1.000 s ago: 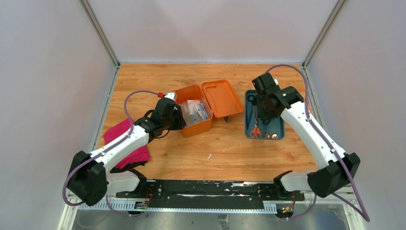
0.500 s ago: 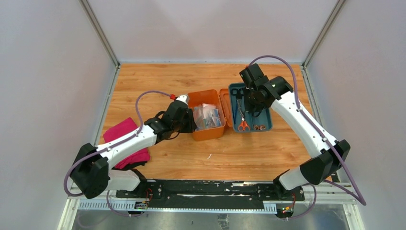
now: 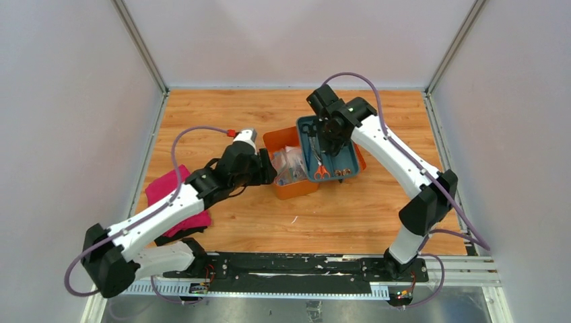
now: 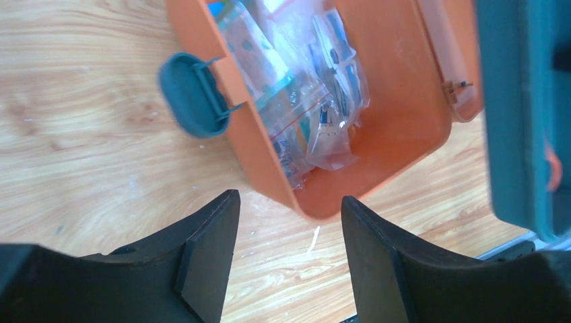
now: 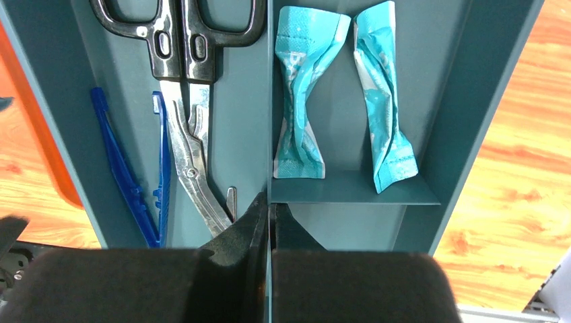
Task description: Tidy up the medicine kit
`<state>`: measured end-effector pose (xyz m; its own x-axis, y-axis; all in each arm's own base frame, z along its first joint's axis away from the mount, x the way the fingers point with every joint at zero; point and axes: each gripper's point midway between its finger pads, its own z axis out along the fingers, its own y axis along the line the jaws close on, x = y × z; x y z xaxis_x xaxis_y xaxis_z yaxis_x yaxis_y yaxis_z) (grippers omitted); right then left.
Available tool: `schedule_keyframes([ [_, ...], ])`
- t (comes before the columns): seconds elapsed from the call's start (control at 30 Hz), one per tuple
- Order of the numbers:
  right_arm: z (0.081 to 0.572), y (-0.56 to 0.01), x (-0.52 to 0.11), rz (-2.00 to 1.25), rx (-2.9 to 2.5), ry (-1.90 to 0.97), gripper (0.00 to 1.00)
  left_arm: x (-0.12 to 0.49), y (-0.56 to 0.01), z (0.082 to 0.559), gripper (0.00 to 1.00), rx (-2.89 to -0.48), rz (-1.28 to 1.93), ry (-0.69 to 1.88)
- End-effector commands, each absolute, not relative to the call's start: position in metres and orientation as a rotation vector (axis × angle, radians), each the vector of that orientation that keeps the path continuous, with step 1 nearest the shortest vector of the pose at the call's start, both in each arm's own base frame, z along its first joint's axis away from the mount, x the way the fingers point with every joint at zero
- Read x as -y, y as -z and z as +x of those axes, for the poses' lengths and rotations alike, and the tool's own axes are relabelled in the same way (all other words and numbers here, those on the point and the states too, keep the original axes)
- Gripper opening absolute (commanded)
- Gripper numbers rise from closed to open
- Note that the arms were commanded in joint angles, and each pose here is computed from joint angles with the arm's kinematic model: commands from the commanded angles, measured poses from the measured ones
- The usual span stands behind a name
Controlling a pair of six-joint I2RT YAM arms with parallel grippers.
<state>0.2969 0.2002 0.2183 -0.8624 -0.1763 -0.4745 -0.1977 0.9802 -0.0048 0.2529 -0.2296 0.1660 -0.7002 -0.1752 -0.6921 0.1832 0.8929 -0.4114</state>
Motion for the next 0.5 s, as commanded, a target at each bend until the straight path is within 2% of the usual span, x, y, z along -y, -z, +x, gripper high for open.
schedule_keyframes([
  [0.0,0.304,-0.226,-0.229,-0.318,-2.608,-0.099,0.0,0.184,-0.194,0.244,0.64,-2.194,-0.07,0.451],
  [0.23,0.32,-0.211,-0.272,-0.397,-2.613,-0.109,0.0,0.114,-0.215,0.224,0.73,-2.091,-0.137,0.228],
  [0.47,0.328,-0.193,-0.298,-0.441,-2.632,-0.117,0.0,0.085,-0.229,0.214,0.8,-2.042,-0.122,0.132],
])
